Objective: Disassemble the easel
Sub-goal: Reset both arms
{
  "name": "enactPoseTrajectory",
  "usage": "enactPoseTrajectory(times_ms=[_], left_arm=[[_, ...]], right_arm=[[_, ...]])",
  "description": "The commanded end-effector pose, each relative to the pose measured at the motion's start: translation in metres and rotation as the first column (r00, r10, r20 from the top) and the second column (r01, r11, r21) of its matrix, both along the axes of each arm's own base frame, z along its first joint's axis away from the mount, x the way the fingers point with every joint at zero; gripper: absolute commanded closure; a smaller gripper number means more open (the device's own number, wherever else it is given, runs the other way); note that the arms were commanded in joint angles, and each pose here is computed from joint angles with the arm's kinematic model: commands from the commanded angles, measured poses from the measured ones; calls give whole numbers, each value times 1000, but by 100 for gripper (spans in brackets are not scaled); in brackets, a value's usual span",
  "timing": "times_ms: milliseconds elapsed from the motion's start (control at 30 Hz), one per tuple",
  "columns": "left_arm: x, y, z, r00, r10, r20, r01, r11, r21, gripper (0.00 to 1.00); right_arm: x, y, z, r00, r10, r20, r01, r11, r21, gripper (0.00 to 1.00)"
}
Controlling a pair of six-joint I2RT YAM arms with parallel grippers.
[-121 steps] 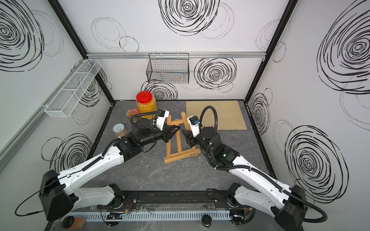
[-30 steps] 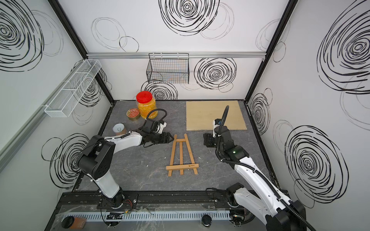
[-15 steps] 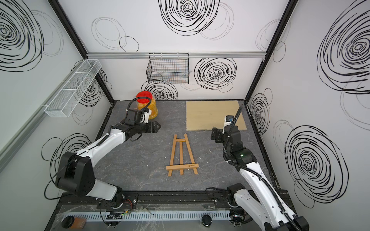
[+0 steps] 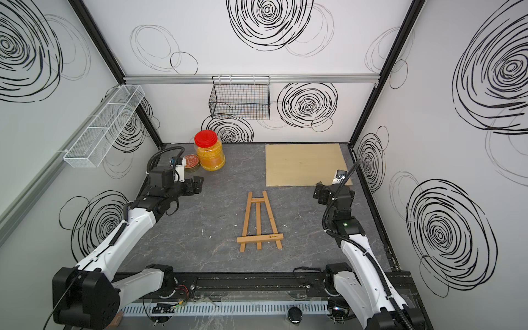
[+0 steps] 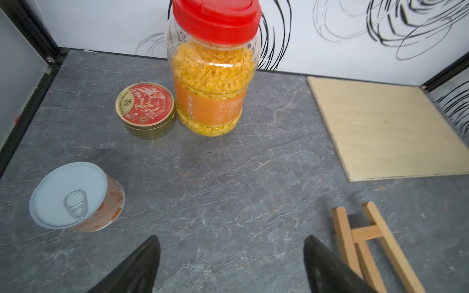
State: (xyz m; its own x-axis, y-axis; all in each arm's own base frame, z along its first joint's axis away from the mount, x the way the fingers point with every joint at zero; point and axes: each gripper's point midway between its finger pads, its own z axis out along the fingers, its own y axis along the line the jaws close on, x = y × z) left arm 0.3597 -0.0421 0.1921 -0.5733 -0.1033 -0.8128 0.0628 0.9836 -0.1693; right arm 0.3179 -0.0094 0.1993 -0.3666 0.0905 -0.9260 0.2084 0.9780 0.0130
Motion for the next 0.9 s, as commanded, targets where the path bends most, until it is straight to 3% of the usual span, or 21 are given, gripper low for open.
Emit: enactPoseTrajectory(times_ms=[0, 167, 367, 633, 867], left_arm=[[4, 24, 13, 991, 70, 117, -80, 993, 81, 6], [-4, 60, 11, 963, 215, 165, -232, 968, 91, 3], [-13, 88, 8, 907, 344, 241, -361, 932, 29, 1], [-13, 111, -21, 866, 457, 204, -470, 882, 18, 1], [-5, 101, -38, 883, 390, 261, -433, 891, 133, 1]], right_arm=[[9, -5, 8, 995, -12, 101, 10, 1000, 18, 0], [14, -16, -18, 990, -57, 126, 53, 998, 33, 0], [23, -24, -41, 991, -71, 114, 70, 997, 18, 0], [26, -33, -59, 988, -50, 146, 48, 999, 16, 0], [35, -35, -69, 990, -39, 136, 34, 999, 36, 0]])
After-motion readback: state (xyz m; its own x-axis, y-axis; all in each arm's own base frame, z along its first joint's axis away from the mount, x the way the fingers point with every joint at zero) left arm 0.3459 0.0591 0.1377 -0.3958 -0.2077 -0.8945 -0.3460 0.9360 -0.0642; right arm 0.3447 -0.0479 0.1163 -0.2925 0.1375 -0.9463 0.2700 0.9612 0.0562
